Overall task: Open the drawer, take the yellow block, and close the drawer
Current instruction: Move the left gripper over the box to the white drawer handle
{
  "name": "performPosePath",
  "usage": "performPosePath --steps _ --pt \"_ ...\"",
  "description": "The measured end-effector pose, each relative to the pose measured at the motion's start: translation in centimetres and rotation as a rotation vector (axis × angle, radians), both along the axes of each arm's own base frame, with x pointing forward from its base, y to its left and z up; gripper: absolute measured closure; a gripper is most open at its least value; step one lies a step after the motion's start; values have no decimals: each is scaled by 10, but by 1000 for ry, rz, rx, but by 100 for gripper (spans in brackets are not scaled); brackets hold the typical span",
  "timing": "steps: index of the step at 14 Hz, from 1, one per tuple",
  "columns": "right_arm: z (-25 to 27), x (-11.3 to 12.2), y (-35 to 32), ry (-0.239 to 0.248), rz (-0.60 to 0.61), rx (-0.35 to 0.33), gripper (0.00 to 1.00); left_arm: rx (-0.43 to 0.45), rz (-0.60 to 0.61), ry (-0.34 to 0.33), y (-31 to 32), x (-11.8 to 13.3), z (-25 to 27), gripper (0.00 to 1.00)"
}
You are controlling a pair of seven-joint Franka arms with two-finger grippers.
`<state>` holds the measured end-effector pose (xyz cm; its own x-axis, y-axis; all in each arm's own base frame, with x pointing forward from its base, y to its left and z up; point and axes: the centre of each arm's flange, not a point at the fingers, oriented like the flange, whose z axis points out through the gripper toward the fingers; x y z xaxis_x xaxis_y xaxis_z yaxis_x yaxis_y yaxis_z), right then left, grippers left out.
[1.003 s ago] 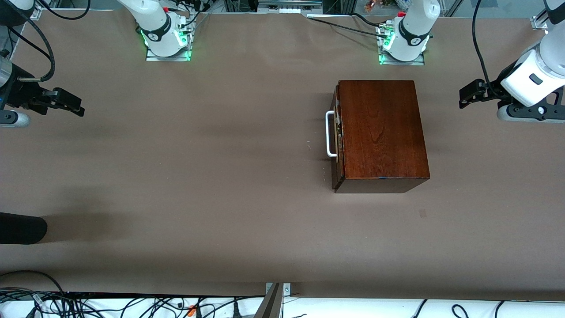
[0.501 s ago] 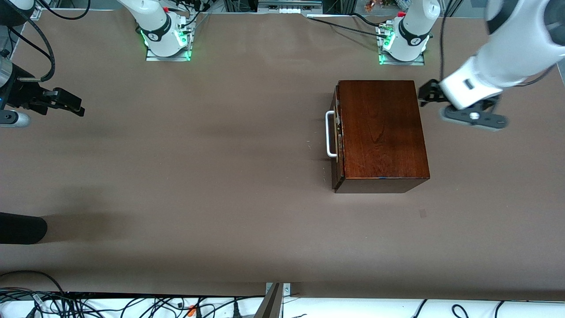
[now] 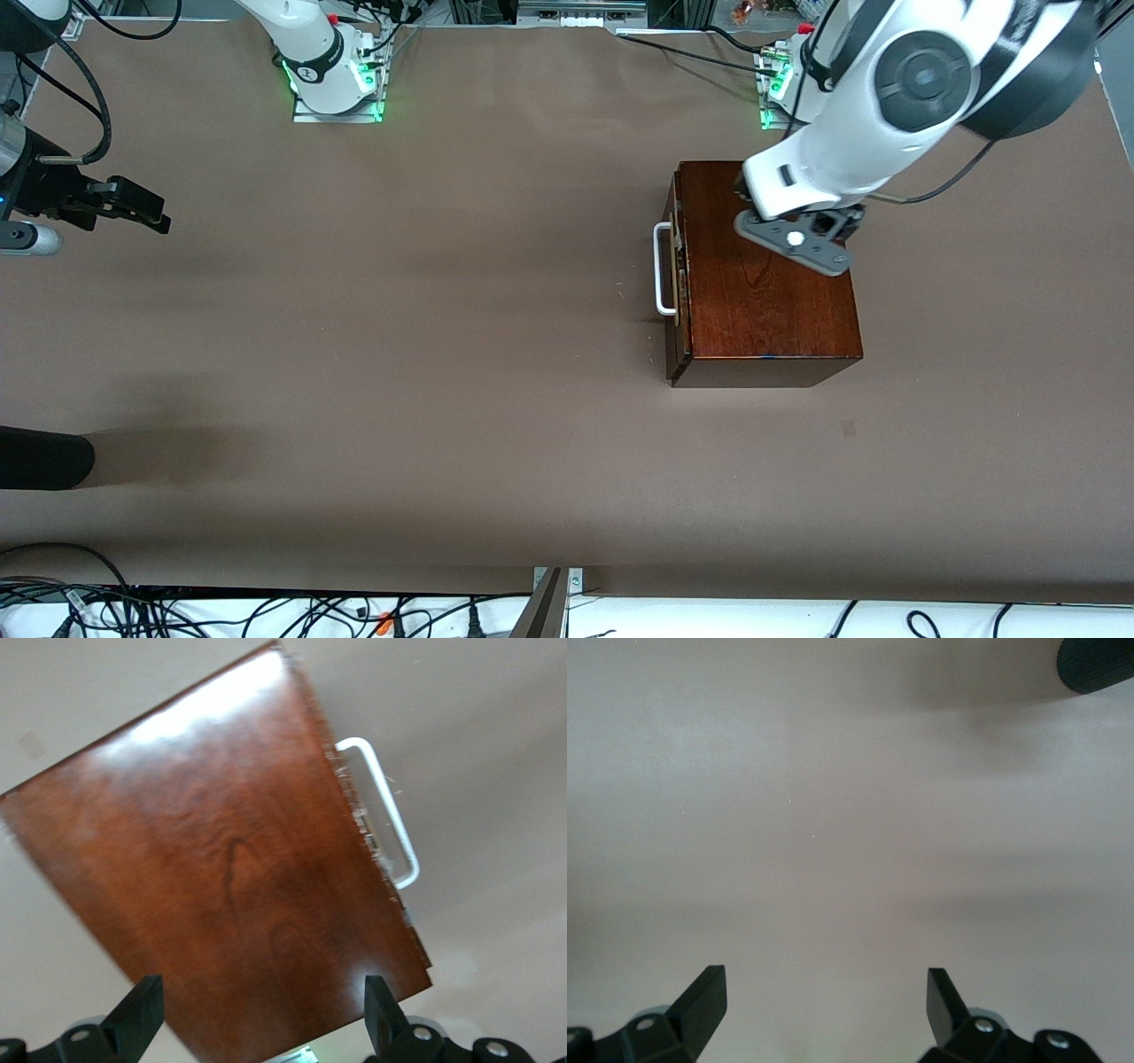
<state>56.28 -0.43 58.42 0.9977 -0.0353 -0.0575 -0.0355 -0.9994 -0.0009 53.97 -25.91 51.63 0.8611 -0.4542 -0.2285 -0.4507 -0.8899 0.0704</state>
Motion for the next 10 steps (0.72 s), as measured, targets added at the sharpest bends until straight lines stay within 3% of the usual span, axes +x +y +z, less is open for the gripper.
performPosePath --steps 3,7,10 --pt "0 0 0 0 0 0 0 -17 -33 5 -23 2 -17 0" --pt "0 0 0 0 0 0 0 -28 31 -16 -45 12 -45 0" --pt "0 0 0 0 0 0 0 43 115 -62 -86 5 -76 0"
